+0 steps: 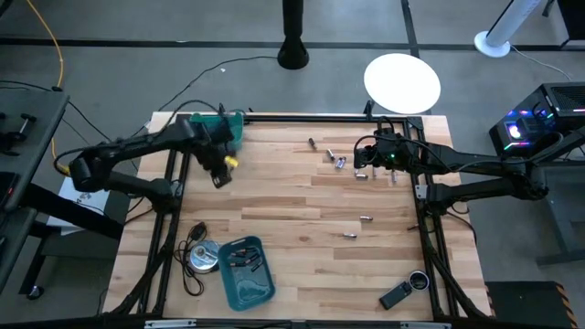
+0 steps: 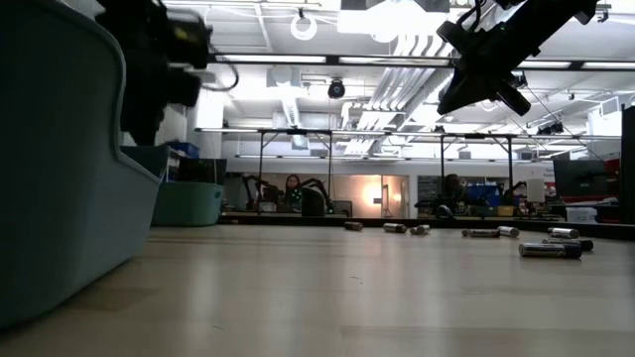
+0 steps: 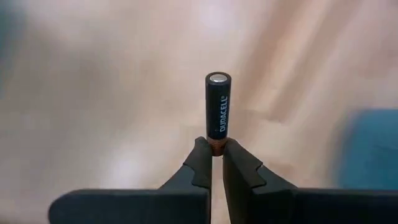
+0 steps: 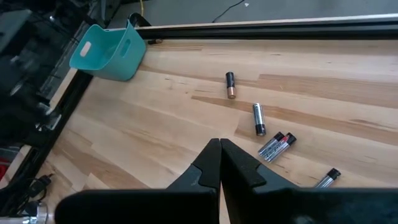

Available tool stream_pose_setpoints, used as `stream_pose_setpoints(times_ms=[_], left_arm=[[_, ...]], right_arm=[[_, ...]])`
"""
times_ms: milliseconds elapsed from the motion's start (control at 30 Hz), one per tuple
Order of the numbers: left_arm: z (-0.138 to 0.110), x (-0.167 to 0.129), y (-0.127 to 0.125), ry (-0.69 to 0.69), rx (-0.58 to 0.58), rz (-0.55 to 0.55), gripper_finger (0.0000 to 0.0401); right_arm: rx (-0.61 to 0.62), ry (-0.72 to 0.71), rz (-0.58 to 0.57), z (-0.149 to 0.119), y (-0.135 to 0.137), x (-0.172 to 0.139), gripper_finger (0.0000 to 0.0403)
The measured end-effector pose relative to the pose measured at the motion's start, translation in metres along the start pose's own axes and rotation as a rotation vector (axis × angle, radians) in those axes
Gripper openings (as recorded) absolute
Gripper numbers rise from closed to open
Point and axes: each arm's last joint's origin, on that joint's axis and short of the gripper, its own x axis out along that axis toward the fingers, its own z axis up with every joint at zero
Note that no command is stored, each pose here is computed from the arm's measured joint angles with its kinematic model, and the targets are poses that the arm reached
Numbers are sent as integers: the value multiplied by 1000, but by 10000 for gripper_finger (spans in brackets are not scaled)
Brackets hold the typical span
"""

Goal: Sort batteries
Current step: Put the black battery into the blue bin, then move the blue bin to the top of the table

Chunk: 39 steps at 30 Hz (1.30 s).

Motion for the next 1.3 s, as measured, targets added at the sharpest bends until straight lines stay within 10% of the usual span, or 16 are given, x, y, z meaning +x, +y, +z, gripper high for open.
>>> stream_pose_setpoints(times_ms=[267,533,1000,1300], left_arm=[[-44,11,-118,55,256,-194,3],[-92,18,-207,-178,604,-382,7],[-59,52,-196,-120,418,-264,116],[-42,67,-174,-36,350,-157,80]], right_arm=[[-54,2,-1,0,0,0,1],[-66,22,-20,-2,-2,0,1],[-72,45,-2,-3,-2,0,1],[-72,46,-2,-3,-2,0,1]])
